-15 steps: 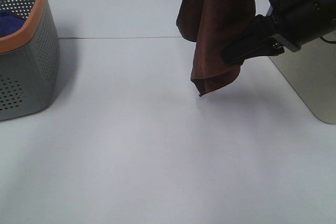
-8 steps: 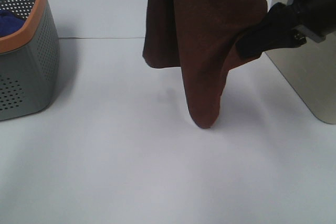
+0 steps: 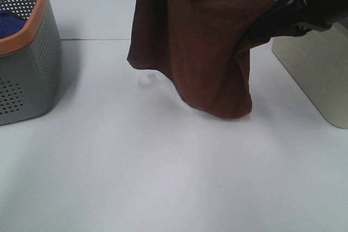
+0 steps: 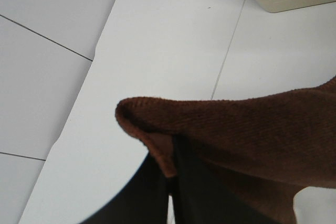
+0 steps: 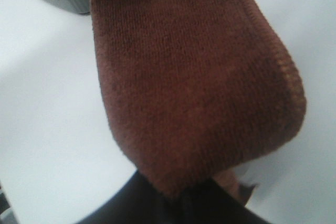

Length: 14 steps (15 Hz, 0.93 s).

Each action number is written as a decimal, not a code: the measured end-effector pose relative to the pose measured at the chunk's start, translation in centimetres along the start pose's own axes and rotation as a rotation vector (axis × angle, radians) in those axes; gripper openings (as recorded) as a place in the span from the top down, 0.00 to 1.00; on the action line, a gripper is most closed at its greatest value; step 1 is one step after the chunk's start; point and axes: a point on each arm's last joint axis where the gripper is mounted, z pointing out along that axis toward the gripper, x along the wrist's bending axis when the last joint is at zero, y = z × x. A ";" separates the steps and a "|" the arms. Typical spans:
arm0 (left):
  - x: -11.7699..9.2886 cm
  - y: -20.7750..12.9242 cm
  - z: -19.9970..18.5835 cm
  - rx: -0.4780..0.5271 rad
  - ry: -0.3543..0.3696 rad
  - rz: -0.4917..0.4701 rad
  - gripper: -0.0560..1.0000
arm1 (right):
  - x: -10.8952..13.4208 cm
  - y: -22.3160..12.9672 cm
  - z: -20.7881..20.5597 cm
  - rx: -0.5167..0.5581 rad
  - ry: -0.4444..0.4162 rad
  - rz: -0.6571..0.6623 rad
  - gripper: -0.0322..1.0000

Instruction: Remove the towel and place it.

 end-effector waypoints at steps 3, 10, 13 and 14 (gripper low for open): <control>1.5 -1.9 2.3 -0.035 0.109 -0.015 0.95 | -2.5 3.3 1.8 -0.087 -0.106 -0.053 0.97; 4.5 -8.7 7.9 -0.110 0.362 -0.042 0.95 | -8.6 9.8 10.2 -0.167 -0.195 -0.244 0.97; 2.8 -10.6 10.2 -0.041 0.289 -0.035 0.95 | -9.7 7.7 13.2 -0.065 -0.186 -0.305 0.97; 1.8 -11.2 10.9 0.006 0.232 -0.040 0.95 | -9.6 7.0 13.9 -0.022 -0.148 -0.304 0.97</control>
